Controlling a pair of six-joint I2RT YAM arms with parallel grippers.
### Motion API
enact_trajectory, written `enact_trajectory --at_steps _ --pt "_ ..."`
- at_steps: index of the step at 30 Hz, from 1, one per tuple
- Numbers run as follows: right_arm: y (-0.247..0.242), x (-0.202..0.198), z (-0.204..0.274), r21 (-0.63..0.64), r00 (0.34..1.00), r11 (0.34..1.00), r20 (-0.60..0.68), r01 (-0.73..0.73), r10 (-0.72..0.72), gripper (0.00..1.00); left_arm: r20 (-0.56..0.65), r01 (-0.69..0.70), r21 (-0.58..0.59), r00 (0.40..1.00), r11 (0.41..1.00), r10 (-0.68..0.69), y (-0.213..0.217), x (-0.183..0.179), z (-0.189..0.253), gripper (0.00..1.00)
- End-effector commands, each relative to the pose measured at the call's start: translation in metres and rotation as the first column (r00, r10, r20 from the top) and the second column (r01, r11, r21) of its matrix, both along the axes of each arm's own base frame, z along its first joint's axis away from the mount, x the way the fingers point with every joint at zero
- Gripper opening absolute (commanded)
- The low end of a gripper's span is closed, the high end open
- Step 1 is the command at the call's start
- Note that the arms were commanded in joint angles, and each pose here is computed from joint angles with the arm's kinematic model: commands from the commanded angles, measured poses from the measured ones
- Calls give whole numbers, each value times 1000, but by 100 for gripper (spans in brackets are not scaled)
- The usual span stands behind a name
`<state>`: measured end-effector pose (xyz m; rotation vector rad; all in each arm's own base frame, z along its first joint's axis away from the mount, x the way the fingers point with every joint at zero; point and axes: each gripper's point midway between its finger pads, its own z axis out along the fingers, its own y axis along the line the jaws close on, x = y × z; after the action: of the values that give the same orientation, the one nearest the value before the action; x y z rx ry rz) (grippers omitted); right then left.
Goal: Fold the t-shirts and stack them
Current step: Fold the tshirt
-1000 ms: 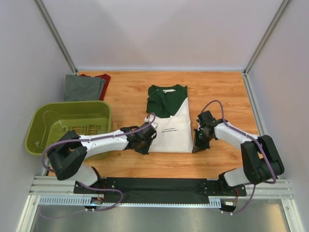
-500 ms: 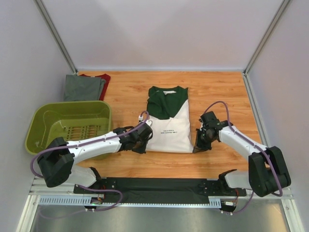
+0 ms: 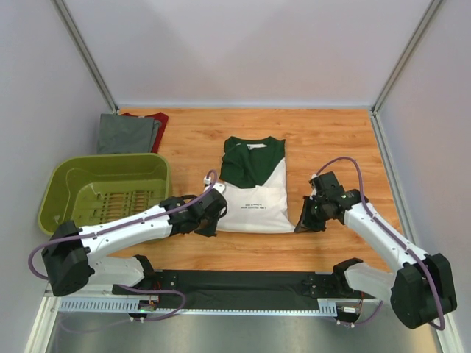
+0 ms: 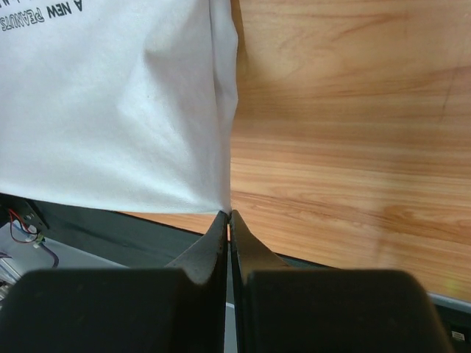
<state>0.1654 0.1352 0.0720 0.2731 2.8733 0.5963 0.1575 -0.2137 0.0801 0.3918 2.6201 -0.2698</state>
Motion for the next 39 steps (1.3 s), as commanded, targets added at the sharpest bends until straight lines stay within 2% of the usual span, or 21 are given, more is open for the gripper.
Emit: enact_trajectory --at_steps 1,5,7,12,14,21,30,39 --pt "-8 -17 1 -38 999 999 -31 17 -18 0 8 -18 64 1000 998 17 20 -8 11 0" --pt "-11 -23 12 -51 999 998 -27 22 -23 1 16 -38 48 999 998 37 24 -12 16 0" --pt "-13 -16 18 -71 1000 997 -4 18 -19 0 67 -45 53 997 998 41 24 -3 28 0" --pt "-12 18 44 -110 998 994 67 26 -19 0 153 -45 68 988 997 34 19 18 66 0" --pt "-10 35 56 -130 995 991 99 23 -10 0 158 -60 101 986 993 44 23 26 71 0" --pt "-13 87 82 -208 985 978 174 25 12 0 220 -100 88 972 991 78 24 70 100 0" --pt "-36 142 102 -269 971 959 239 90 -24 0 235 -137 75 965 988 116 14 127 111 0" --pt "-38 198 114 -250 951 960 306 127 -46 0 254 -140 74 960 987 117 7 174 122 0"
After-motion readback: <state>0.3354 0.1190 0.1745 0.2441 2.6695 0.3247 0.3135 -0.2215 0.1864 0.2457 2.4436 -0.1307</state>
